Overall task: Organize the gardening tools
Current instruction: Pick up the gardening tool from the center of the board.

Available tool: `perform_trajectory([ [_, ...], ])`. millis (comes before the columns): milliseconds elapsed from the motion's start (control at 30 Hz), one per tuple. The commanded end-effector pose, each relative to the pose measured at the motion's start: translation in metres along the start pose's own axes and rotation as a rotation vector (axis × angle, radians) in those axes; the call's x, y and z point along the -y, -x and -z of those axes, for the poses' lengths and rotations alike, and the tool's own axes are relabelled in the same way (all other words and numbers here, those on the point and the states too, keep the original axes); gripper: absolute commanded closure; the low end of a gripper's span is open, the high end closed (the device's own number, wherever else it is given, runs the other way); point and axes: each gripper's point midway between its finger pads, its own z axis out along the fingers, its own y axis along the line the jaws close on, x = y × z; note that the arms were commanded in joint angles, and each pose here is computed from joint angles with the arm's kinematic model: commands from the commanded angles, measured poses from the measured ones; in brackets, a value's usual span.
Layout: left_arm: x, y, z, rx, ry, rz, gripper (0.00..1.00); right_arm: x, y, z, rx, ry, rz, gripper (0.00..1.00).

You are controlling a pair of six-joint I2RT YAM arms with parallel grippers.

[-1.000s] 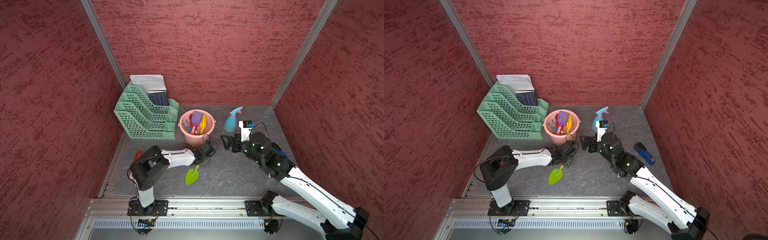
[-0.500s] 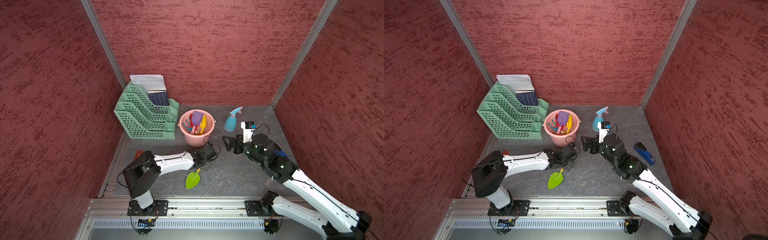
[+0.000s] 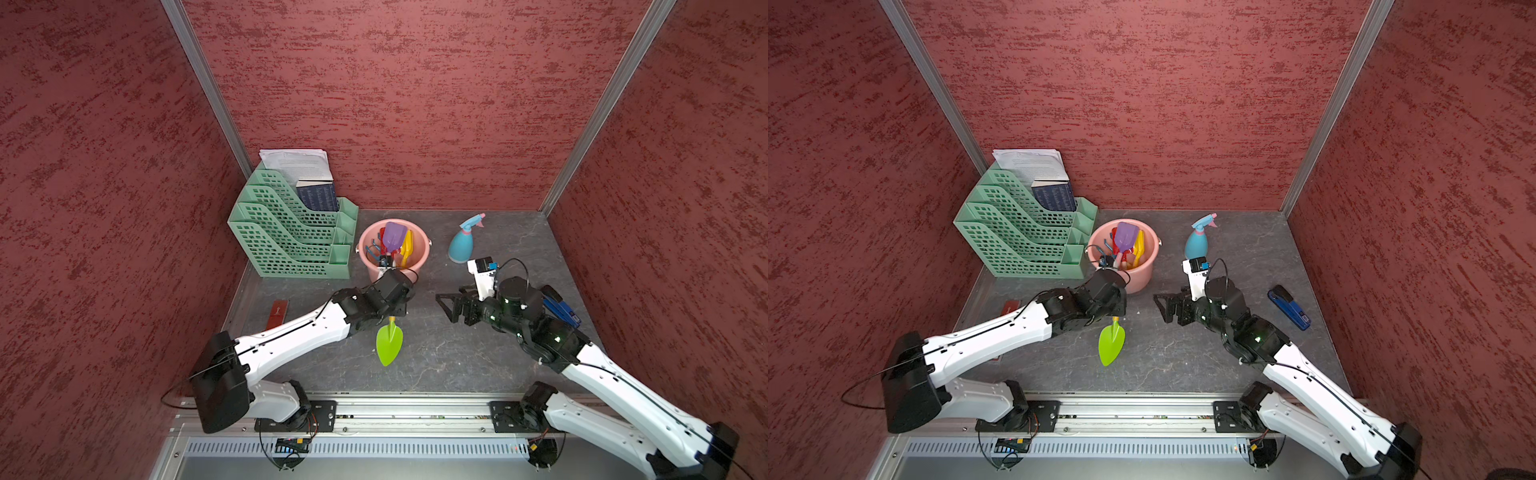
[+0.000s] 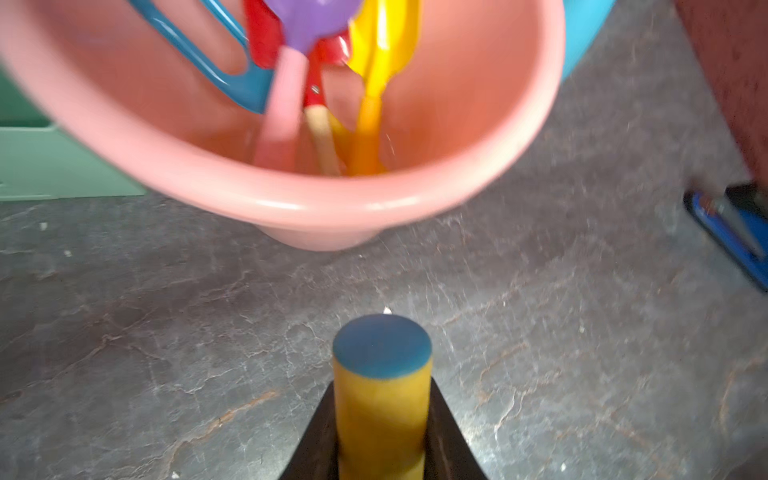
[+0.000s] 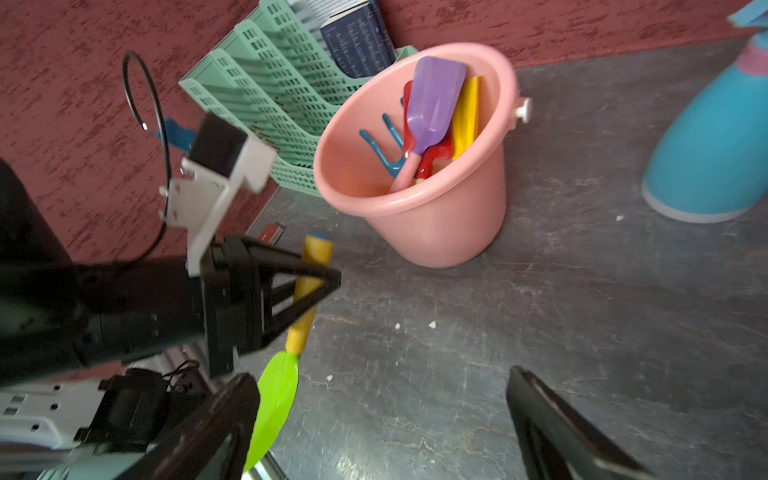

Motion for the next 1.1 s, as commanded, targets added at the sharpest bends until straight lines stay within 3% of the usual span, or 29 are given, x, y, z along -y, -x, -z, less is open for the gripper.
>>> perform_trajectory([
  [0,-0.016,0.031,0.023,0.124,0.032,0.209,1.00,-0.026,0.001,0.005,0.016,0.161,0.019,0.02],
  [233,-0.039,0.062,0.054,0.317,0.051,0.451,1.00,-0.053,-0.013,0.005,0.000,0.368,-0.026,0.02],
  [433,-0.047,0.079,0.071,0.446,0.040,0.622,1.00,-0.065,-0.018,0.001,-0.007,0.430,-0.029,0.02],
  [800,-0.032,0.084,0.075,0.496,-0.048,0.855,1.00,-0.085,-0.016,-0.021,-0.001,0.452,0.046,0.03],
  [1067,-0.021,0.079,0.081,0.479,-0.095,0.920,1.00,-0.088,0.001,-0.035,0.061,0.425,0.074,0.11],
])
